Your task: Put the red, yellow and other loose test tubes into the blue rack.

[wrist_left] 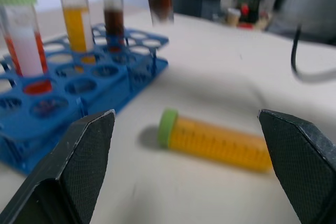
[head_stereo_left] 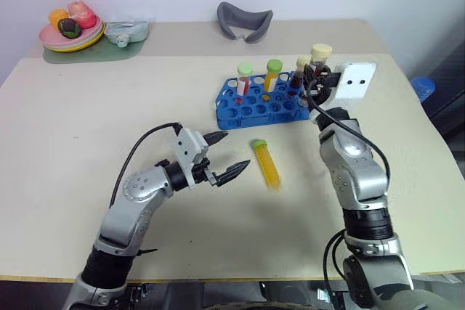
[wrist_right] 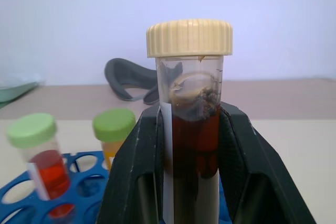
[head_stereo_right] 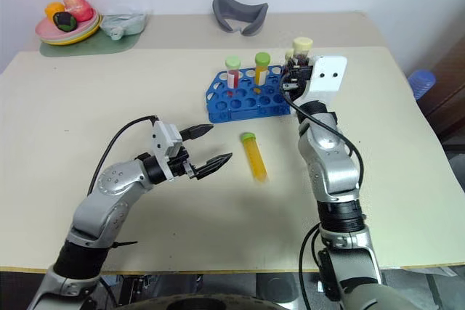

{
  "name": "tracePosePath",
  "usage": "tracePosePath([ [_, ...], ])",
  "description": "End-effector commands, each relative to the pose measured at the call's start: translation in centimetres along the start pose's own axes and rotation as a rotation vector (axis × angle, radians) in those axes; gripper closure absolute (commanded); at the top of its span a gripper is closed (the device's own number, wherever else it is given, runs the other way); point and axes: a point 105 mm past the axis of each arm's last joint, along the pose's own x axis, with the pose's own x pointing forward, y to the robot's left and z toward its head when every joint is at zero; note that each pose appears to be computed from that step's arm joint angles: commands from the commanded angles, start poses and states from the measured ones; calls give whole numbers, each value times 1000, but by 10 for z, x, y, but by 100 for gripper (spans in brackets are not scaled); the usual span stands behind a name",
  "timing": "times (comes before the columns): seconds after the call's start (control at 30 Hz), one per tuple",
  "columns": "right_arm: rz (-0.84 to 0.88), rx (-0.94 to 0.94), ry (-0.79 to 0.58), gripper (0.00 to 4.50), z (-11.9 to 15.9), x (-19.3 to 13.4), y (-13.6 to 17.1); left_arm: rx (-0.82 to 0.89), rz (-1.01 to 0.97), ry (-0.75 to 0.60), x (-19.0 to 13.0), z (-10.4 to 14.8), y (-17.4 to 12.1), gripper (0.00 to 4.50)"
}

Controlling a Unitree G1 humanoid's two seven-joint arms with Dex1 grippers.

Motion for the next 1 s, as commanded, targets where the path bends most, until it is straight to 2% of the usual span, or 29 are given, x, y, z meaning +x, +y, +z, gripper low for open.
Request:
tracePosePath([
  [0.03,-2,-8,-94,374,13,7,-1,38,-12,-49,7,16,-5,0],
  [0.37,-24,-1,-70,374,-12,20,-8,35,-17,-52,4,30,-10,0],
  [0.8,-28,25,-69,374,-19,23,-11,27,-14,-32,0,20,-10,0],
  [1.0,-49,19,-99,69,-3,22,-14,22,-13,-27,-3,13,-10,0],
])
